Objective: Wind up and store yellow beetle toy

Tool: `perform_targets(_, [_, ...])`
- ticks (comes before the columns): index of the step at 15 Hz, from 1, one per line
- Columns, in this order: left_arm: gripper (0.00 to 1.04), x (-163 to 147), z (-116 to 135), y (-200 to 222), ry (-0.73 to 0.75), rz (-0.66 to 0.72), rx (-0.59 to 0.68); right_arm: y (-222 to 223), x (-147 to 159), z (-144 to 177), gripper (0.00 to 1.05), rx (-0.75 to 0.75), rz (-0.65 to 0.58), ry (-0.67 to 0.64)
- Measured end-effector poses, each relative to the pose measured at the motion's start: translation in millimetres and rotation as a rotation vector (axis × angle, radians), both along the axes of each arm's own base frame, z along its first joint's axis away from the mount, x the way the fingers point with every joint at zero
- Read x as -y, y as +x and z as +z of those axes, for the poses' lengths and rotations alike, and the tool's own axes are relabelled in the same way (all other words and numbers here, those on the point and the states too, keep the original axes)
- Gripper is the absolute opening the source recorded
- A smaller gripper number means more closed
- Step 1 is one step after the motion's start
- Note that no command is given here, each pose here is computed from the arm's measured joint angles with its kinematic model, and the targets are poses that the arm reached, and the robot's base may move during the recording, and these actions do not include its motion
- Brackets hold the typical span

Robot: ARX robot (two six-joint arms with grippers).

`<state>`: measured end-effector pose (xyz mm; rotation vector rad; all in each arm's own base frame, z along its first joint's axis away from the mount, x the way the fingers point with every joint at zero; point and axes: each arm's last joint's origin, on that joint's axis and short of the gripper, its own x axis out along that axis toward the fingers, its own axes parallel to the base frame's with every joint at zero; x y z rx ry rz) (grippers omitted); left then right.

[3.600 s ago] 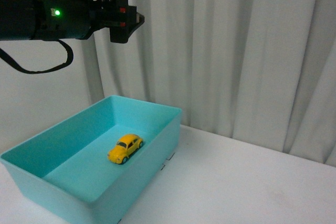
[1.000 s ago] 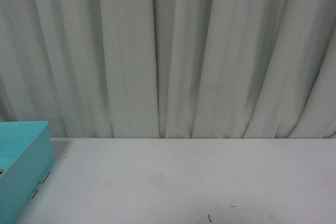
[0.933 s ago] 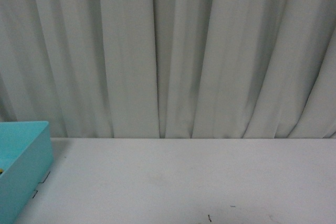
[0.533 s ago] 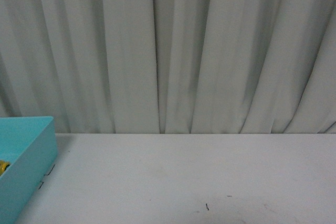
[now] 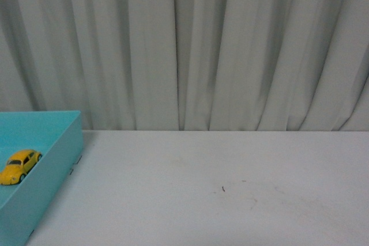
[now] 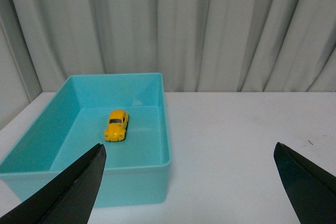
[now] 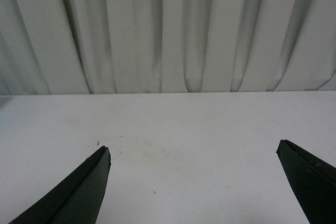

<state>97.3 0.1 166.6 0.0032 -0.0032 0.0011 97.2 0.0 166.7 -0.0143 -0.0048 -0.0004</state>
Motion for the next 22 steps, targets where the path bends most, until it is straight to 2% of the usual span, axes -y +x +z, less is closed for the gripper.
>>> perform_targets(22, [0.98,0.0,0.0,0.0,0.0,0.0,0.0,0.0,0.0,-0.1,0.98,-0.001,0.0,0.0])
